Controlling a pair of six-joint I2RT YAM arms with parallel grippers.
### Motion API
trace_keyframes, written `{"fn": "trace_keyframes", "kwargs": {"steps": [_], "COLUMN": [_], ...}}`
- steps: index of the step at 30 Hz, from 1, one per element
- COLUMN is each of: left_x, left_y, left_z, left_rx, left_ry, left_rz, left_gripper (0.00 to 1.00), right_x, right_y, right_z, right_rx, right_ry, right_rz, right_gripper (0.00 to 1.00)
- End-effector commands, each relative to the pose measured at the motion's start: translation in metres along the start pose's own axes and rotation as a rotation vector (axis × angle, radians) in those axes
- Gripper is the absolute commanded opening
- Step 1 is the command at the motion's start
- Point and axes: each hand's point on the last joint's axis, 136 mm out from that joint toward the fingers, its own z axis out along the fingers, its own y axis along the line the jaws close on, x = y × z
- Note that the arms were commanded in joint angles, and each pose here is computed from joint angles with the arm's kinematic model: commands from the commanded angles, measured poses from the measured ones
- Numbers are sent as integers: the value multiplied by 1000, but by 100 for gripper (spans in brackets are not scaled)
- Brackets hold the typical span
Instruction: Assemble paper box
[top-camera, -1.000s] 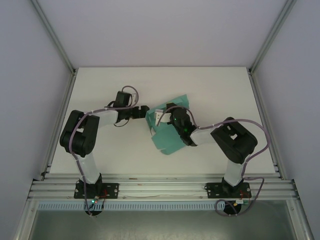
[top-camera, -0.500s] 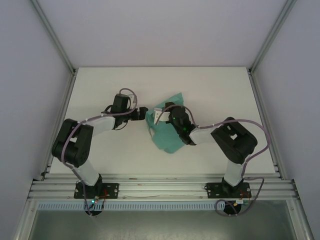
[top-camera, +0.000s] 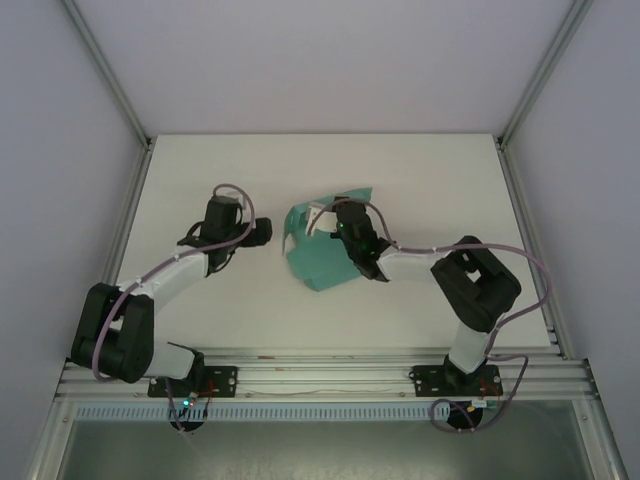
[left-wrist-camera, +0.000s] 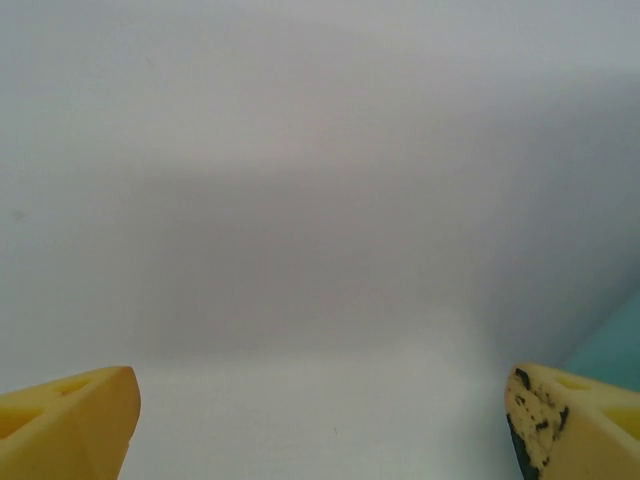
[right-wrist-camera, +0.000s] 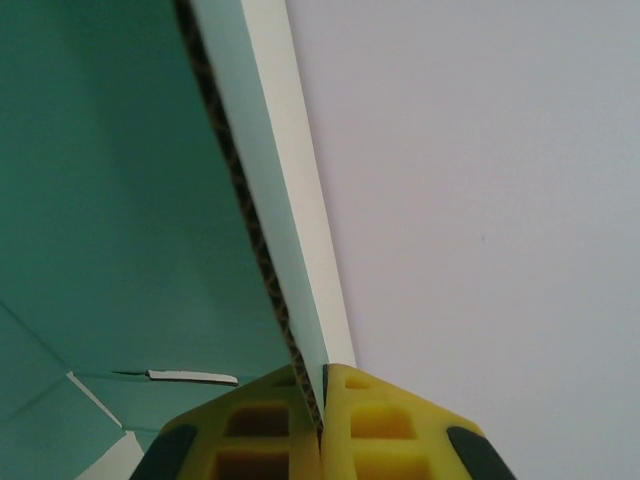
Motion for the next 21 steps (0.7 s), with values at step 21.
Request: {"fn": "trace_keyframes", "kwargs": {"steps": [21], "left_x": [-15], "left_y": [-92], "left_z": [36], "left_rx": [408], "left_ry": [-95], "left_rz": [202], "left_gripper": [84], "right_x": [35], "right_y": [4], "right_z": [-5], "right_rx": [-66], "right_ry": [350], "right_rz": [77], "right_gripper": [0]}}
